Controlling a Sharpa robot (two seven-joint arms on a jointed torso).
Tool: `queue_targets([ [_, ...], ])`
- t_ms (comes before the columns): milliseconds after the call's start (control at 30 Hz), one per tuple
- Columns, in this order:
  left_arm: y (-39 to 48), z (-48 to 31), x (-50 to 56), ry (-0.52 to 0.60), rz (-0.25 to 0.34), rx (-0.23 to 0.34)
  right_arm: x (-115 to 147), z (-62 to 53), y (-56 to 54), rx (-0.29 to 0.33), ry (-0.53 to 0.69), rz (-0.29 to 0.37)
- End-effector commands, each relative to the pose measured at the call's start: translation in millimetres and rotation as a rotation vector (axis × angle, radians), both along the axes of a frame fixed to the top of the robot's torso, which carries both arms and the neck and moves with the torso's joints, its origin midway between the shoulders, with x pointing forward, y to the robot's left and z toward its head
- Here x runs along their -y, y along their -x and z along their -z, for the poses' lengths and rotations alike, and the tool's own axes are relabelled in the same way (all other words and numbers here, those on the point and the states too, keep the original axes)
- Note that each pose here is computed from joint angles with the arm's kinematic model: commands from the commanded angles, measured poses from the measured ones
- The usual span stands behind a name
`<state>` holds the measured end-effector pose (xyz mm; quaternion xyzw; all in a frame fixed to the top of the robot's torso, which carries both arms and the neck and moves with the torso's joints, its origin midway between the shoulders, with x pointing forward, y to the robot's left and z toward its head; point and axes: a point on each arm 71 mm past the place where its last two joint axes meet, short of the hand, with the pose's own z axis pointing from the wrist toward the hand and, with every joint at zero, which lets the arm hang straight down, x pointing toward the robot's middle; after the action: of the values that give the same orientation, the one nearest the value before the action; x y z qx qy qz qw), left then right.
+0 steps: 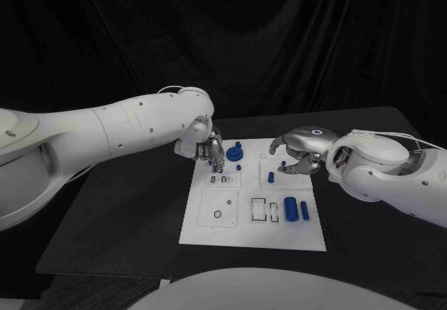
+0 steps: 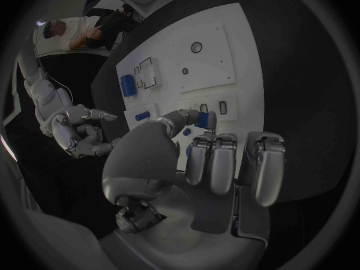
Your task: Assemble the parts on the task board
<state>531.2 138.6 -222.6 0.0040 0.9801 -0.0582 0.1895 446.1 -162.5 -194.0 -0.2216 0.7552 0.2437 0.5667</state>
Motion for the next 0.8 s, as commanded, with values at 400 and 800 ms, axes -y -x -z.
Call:
queue_targets([
  [400,4.6,19.4,-1.8,-0.048,0.033,-0.073,6.0,-3.2,1.3,0.022,-0.05,0.027],
  [800,3.5,32.0,0.2,-0.036,-0.001,-0.067,7.0,-3.4,0.7,0.025,-0.053,0.03],
])
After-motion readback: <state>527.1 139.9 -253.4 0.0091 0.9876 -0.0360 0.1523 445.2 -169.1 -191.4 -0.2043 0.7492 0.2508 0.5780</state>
